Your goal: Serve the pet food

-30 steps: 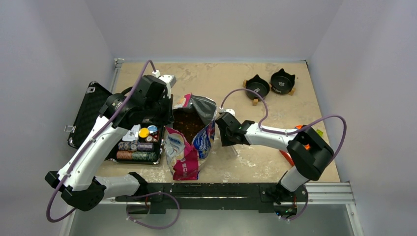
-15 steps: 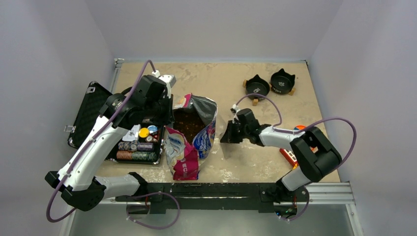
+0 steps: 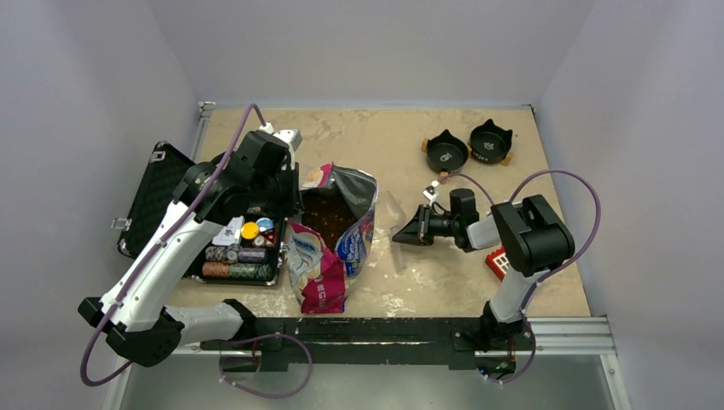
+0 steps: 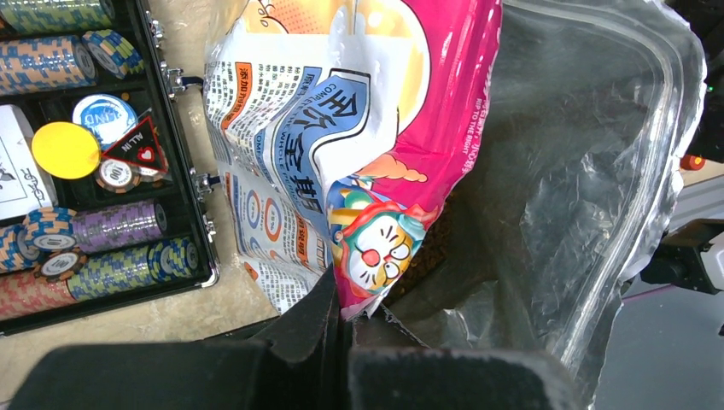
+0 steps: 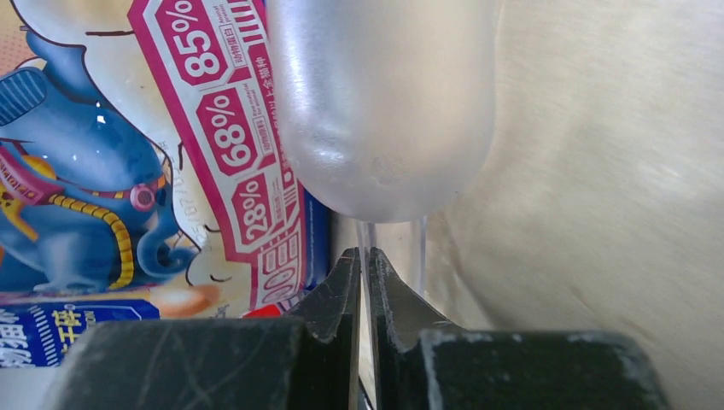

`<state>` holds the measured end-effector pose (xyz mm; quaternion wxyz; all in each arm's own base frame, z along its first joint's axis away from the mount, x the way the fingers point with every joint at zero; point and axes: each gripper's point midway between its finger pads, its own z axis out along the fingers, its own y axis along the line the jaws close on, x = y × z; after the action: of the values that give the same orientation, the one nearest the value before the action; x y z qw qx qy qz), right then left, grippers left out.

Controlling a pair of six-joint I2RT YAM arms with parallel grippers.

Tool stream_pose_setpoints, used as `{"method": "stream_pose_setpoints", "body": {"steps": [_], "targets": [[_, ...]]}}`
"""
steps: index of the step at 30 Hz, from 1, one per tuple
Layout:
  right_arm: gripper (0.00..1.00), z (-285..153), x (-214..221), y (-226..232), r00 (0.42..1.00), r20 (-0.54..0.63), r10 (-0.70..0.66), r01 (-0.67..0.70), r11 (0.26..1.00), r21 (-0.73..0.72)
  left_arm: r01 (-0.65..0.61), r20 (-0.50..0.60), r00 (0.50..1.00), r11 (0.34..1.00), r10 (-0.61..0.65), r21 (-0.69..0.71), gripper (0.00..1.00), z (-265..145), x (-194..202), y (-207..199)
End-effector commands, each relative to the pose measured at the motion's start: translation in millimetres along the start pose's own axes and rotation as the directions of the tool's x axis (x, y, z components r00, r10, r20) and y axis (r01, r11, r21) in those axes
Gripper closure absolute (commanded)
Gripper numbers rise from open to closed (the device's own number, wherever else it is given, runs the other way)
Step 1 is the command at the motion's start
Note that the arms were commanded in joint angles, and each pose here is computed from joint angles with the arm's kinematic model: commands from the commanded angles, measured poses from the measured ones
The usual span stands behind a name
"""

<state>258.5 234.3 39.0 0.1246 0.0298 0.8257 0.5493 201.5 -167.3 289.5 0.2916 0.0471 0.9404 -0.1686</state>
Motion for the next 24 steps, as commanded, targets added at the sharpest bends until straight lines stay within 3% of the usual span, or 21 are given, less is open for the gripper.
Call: {"method": "stream_pose_setpoints", "body": {"steps": [1, 5, 12, 24], "targets": [[0.90, -17, -2, -5, 1.000, 0.029, -0.008, 0.009, 0.999, -0.043, 0.069, 0.127, 0.988, 0.982, -0.092, 0.174, 1.00, -34, -28, -33], [0.81, -19, -3, -11, 0.998, 0.059, -0.036, 0.037, 0.999, -0.011, 0.046, 0.164, 0.984, 0.988, -0.070, 0.145, 1.00, -29, -33, -28], [0.75, -26, -1, -20, 0.997, 0.074, -0.012, 0.009, 0.999, 0.050, 0.067, 0.175, 0.980, 0.988, -0.091, 0.138, 1.00, -28, -37, -27], [0.75, -36, -1, -24, 0.994, 0.097, 0.045, -0.051, 0.996, 0.069, 0.083, 0.168, 0.980, 0.989, -0.103, 0.122, 1.00, -25, -34, -24]]}}
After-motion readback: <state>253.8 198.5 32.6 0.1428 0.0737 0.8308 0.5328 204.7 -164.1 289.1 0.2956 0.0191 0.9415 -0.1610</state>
